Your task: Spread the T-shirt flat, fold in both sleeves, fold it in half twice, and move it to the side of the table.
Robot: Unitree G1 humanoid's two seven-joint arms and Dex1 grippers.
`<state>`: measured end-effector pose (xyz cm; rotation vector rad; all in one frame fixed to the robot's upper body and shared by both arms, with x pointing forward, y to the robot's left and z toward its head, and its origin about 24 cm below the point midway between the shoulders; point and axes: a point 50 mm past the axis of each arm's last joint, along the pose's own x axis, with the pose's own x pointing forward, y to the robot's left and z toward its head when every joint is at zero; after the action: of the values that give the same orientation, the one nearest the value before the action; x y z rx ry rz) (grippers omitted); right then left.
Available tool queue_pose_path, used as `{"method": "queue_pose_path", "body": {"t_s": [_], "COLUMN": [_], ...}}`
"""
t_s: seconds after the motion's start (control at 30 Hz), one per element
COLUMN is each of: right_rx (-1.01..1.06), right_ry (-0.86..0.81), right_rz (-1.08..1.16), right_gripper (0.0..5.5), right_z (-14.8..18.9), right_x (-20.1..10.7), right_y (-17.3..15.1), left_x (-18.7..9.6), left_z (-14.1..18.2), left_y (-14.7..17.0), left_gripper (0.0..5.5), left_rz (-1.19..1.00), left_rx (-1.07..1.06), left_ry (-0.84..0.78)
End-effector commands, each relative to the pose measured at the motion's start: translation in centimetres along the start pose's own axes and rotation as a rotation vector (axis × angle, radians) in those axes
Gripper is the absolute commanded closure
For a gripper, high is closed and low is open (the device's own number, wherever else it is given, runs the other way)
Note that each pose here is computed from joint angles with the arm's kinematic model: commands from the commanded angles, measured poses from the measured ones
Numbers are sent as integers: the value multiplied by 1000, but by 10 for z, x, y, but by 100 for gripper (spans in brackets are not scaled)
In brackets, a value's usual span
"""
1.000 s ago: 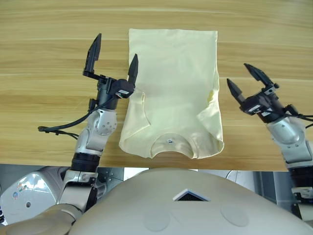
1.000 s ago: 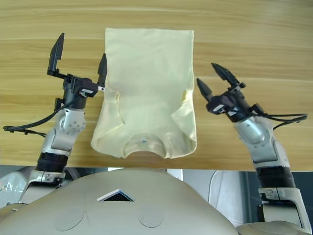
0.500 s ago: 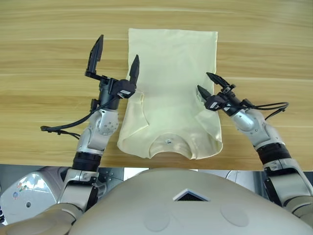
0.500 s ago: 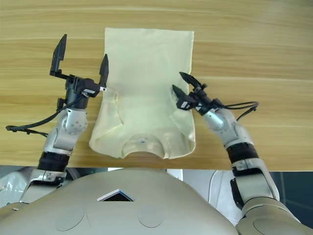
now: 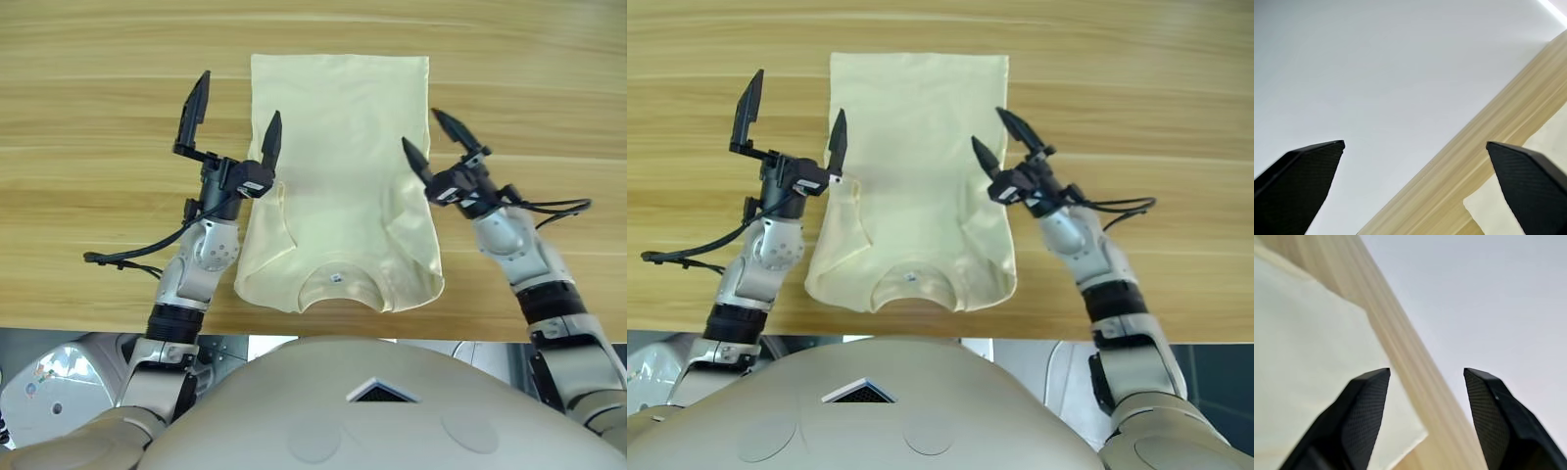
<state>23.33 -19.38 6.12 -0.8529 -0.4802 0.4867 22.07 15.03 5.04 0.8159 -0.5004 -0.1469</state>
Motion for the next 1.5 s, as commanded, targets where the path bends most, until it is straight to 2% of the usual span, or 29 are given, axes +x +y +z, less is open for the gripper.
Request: {"method": "queue_pose_path", "body": {"t_s": [0.03, 0.1, 0.33, 0.43, 0.53, 0.73, 0.97, 1.07, 1.23, 1.37, 1.5], "right_rx": [-3, 12, 32, 32, 13, -32, -100, -136, -179, -152, -109], "right_ry": [-23, 8, 166, 196, 241, 392, 370, 385, 305, 230, 236], "right_rz": [-2, 70, 225, 230, 224, 225, 282, 258, 102, 143, 230], "right_gripper": [272, 272, 272, 272, 272, 272, 272, 272, 272, 272, 272], "right_z": [19, 21, 10, 8, 2, -22, -20, -23, -12, 4, 4], "right_x": [-9, -17, -47, -54, -61, -84, -83, -85, -61, -48, -49], "right_y": [-16, -1, 41, 43, 40, 37, 43, 31, -1, 15, 42], "left_x": [-2, -4, -32, -45, -50, -54, -52, -50, -27, -21, -19], "left_z": [-3, -6, -28, -33, -35, -35, -31, -29, -15, -11, -10], "left_y": [2, -3, -44, -56, -58, -58, -55, -47, -17, 0, 6], "left_gripper": [10, 10, 10, 10, 10, 10, 10, 10, 10, 10, 10], "left_rz": [-5, -53, -530, -673, -713, -711, -661, -575, -260, -127, -92], "left_rx": [13, 21, 152, 168, 174, 173, 174, 167, 126, 142, 155], "left_ry": [10, 24, 108, 127, 138, 144, 155, 178, 125, 101, 97]}}
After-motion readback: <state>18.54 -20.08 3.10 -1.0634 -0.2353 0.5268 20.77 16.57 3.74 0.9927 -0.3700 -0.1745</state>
